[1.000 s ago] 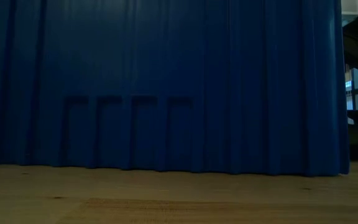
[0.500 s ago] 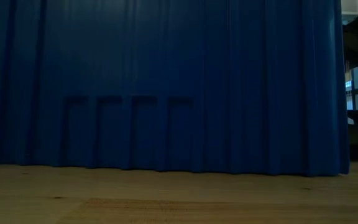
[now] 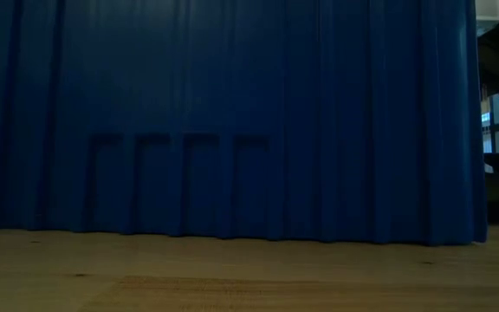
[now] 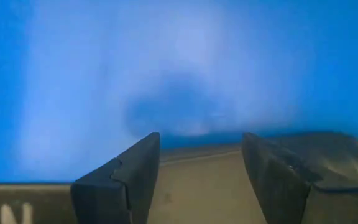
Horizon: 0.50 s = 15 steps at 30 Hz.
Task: Pick and place slides into bin
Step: Put the black slipper into the blue bin
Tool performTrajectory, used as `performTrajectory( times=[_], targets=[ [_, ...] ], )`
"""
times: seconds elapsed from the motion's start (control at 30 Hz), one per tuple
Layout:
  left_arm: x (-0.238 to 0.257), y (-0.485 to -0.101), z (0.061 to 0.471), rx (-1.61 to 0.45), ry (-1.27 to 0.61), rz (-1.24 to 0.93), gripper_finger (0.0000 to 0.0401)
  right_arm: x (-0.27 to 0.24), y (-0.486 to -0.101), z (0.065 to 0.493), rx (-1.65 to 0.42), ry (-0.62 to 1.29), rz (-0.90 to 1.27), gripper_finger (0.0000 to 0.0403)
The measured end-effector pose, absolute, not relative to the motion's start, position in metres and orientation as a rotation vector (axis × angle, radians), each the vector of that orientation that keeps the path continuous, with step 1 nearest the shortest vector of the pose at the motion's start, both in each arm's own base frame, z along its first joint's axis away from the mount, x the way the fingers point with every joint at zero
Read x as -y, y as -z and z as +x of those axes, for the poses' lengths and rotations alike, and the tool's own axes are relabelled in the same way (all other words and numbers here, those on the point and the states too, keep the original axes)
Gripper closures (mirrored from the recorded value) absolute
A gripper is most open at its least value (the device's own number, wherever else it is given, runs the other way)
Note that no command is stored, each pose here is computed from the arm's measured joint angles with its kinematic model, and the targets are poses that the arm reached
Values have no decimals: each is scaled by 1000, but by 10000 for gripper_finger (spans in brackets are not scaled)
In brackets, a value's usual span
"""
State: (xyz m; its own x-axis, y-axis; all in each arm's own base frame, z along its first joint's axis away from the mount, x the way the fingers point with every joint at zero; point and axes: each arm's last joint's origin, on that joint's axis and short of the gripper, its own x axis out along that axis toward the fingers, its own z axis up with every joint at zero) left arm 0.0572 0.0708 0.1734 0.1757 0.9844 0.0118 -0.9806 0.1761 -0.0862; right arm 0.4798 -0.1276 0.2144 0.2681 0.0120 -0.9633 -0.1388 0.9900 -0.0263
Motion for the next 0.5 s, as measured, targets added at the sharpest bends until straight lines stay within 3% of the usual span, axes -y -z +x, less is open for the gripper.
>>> performTrajectory(
  times=[0.3, 0.5],
  targets=[
    [-71, -173, 57, 69, -1392, -64, 199, 156, -177, 481, -1351, -75, -62, 176],
    [-71, -173, 57, 69, -1393, -64, 199, 166, -172, 477, -1391, -26, -72, 176]
  ],
)
